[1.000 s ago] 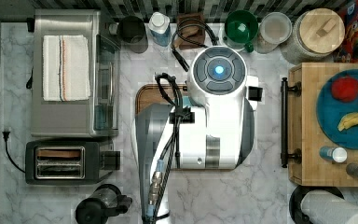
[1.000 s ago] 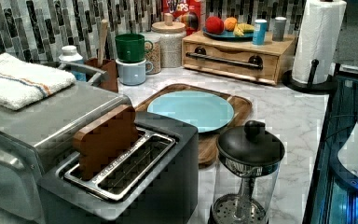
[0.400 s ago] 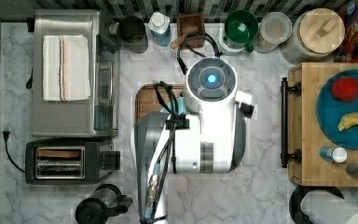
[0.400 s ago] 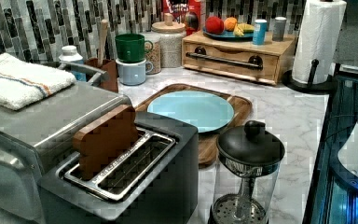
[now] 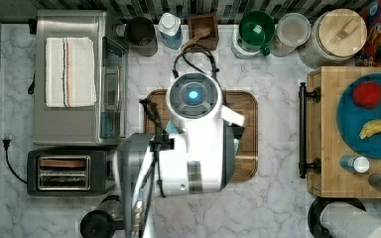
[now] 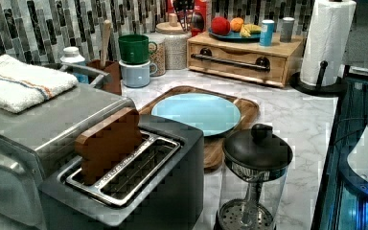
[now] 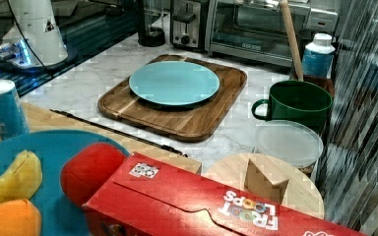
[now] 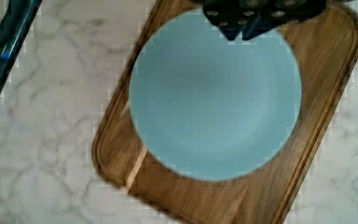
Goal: Pick up the toast.
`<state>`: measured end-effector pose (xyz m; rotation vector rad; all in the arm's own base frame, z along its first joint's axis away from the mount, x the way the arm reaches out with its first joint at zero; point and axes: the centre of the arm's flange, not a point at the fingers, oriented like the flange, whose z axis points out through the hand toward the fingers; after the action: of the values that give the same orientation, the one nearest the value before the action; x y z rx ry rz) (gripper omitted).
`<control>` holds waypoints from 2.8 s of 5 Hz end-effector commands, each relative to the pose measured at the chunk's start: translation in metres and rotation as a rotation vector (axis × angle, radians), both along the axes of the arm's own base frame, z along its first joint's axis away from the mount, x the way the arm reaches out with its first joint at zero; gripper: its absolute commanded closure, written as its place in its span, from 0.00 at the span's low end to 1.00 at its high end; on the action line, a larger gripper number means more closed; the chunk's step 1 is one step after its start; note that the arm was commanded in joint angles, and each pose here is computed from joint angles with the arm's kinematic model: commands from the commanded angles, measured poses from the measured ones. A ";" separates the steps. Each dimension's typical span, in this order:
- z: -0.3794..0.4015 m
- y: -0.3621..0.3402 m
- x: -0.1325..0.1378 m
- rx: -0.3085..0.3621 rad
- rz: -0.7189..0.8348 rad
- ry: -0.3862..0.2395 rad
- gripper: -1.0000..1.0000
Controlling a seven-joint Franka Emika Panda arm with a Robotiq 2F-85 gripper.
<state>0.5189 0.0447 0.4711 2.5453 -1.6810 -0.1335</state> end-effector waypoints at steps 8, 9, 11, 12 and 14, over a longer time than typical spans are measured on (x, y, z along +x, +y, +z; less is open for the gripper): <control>0.040 0.297 -0.083 0.150 -0.396 0.002 0.00; 0.023 0.311 -0.089 0.149 -0.421 0.018 0.00; -0.004 0.338 -0.093 0.152 -0.468 0.089 0.00; -0.015 0.350 -0.101 0.142 -0.474 0.123 0.00; -0.026 0.364 -0.114 0.120 -0.454 0.109 0.00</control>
<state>0.4310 0.3607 0.4090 2.1110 -2.1731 -0.3669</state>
